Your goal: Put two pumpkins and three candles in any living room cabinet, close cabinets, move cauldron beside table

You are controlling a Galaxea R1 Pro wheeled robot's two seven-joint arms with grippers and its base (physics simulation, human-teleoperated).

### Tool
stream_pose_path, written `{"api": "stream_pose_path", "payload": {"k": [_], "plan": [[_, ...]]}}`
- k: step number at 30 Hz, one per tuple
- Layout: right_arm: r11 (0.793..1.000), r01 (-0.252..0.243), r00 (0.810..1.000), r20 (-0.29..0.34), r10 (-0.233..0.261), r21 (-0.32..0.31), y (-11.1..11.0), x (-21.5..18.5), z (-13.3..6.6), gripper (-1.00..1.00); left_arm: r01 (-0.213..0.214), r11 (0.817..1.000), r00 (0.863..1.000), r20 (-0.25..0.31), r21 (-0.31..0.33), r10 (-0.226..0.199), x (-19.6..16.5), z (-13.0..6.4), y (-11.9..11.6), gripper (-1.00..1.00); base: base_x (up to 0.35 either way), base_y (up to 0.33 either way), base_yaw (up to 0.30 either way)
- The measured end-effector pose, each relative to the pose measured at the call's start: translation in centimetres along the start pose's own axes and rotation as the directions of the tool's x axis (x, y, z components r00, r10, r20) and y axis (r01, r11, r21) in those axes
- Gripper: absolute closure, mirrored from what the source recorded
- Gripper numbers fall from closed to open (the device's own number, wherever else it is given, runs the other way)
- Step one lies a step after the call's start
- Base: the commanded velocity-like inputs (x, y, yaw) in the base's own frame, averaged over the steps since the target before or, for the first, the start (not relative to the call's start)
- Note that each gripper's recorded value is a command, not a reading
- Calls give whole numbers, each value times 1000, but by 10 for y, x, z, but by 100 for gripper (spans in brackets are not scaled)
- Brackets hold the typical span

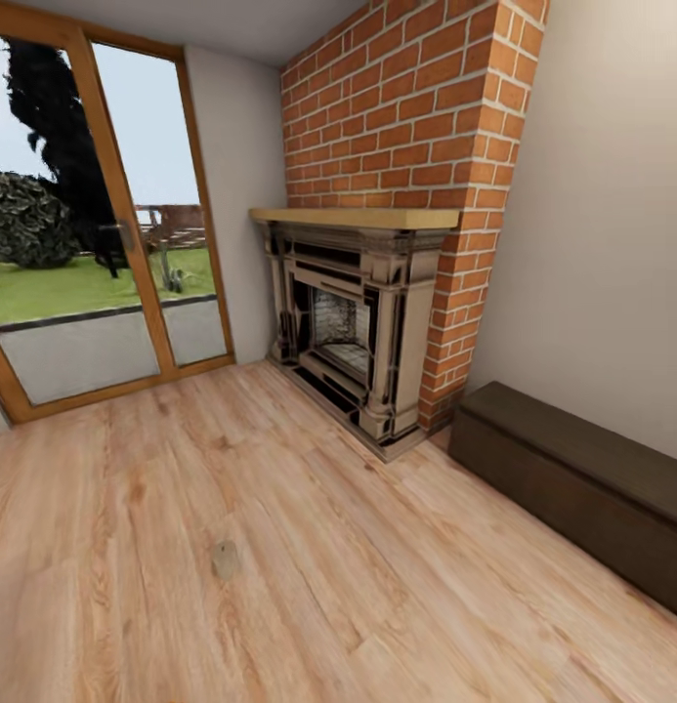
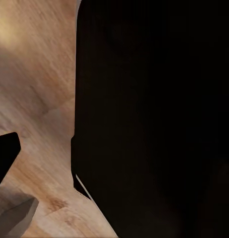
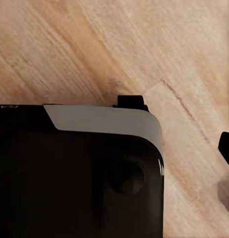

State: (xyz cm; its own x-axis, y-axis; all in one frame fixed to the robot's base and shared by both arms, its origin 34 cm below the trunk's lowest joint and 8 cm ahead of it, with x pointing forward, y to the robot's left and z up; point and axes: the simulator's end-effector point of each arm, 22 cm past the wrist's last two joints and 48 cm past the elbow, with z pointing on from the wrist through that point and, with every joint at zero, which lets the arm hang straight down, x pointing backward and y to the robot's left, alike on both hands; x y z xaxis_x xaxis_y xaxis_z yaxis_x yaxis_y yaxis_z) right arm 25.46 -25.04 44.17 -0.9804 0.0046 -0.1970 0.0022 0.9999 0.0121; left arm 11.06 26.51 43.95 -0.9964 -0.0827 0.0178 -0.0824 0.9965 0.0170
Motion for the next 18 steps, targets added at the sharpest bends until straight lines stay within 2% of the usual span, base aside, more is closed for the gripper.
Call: {"api": "stream_pose_path", "payload": {"k": [8,18], "plan": [[1000,-5,1000,-13,5,-2,2,3,0,-100,-1,1000,1000,-6,-1,1,2,0,0,-100,303,0,-190],[1000,-7,1000,-29,7,-2,3,10,1,-100,-1,1000,1000,-21,-6,1,8,-1,2,-100,26,0,-16]]}}
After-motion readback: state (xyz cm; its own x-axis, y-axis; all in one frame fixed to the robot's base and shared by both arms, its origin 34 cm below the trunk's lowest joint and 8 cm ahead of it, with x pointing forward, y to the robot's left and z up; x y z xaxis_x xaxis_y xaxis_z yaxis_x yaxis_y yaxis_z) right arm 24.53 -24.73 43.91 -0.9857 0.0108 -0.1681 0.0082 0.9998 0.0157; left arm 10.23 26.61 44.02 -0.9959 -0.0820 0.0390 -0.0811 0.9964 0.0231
